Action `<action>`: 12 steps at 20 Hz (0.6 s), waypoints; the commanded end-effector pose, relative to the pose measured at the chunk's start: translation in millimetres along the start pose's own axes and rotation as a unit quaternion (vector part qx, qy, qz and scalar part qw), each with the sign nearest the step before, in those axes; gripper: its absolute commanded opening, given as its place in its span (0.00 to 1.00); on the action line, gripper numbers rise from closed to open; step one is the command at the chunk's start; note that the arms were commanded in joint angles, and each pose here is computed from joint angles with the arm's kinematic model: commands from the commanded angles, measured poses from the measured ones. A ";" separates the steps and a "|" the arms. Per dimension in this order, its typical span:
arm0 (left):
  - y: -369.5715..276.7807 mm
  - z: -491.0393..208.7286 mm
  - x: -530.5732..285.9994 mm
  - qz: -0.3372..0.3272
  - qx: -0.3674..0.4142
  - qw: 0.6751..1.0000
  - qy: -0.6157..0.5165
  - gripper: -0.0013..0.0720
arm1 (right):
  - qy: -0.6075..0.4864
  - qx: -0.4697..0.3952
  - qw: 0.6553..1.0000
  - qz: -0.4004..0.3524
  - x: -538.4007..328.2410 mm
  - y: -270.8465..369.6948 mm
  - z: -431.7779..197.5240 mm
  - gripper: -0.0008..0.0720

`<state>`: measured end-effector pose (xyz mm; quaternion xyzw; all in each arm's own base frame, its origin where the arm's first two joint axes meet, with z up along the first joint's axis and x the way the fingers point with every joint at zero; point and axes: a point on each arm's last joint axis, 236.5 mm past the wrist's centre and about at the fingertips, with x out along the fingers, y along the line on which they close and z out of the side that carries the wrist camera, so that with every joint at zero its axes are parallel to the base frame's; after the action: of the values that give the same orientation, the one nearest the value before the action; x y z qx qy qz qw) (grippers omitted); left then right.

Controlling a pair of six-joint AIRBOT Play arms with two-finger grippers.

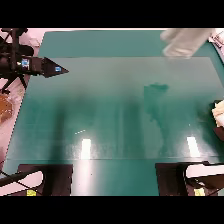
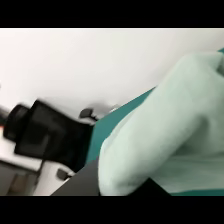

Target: Fold the shirts.

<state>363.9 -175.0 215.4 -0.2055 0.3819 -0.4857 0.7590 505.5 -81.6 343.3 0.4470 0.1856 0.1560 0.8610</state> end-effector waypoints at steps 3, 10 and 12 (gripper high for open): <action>-19.7 0.7 29.2 -0.009 0.013 1.000 0.006 0.05 | -0.012 0.088 0.954 -0.286 -195.3 -138.8 -0.3 0.03; -23.6 -1.2 34.1 -0.012 0.021 1.000 0.011 0.05 | -0.064 0.219 0.836 -0.498 -376.5 -190.4 -50.0 0.03; -24.3 -2.4 34.0 -0.014 0.021 1.000 0.013 0.05 | -0.086 0.241 0.812 -0.524 -406.8 -198.9 -55.3 0.03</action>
<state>357.9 -214.4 217.5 -0.1919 0.3784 -0.5033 0.7528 205.7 -312.0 236.4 0.4741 0.3370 -0.3203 0.7477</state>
